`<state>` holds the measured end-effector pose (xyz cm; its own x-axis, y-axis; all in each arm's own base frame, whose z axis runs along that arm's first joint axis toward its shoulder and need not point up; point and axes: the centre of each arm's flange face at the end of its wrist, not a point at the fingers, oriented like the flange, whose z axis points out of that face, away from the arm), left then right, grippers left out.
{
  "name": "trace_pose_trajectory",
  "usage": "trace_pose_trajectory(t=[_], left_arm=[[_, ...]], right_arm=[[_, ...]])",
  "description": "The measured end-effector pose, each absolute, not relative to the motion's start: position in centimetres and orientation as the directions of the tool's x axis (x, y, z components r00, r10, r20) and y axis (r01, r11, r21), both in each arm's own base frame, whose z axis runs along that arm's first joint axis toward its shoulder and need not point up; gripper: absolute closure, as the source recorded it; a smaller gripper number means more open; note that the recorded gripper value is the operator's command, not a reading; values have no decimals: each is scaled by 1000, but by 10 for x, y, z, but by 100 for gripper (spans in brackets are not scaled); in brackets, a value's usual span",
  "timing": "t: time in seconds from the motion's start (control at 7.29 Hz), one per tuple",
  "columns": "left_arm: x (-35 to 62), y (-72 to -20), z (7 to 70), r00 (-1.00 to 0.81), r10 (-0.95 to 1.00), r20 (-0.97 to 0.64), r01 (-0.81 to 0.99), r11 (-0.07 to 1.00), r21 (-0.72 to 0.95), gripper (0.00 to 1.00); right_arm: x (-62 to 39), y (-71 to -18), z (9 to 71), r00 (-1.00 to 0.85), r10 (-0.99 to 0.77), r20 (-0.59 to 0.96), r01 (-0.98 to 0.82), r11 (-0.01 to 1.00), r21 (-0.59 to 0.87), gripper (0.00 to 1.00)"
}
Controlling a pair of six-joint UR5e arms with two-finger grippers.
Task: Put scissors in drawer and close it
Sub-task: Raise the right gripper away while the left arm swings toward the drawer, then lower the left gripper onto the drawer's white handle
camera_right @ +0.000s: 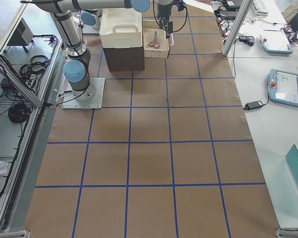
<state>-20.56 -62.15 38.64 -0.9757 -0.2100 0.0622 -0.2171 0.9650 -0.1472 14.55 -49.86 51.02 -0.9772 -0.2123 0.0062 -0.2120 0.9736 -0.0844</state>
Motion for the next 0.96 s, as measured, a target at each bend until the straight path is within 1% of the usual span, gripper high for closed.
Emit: trace_pose_trajectory(t=[0.14, 0.41, 0.55, 0.96], left_arm=[[-225, -629, 365, -970, -231, 69, -239, 960, -145, 0], [-258, -639, 327, -962, -263, 73, -271, 953, -133, 0], [-271, -641, 312, -959, -275, 70, -282, 952, -120, 0], [-296, -633, 283, -960, -278, 36, -279, 959, -47, 0]], right_arm=[[146, -498, 511, -994, -114, -7, -113, 990, -85, 0], [145, -498, 511, -1000, 18, -15, 19, 996, -83, 0], [144, -498, 511, -999, 46, -14, 47, 996, -81, 0], [143, -498, 509, -998, 57, -12, 58, 996, -71, 0]])
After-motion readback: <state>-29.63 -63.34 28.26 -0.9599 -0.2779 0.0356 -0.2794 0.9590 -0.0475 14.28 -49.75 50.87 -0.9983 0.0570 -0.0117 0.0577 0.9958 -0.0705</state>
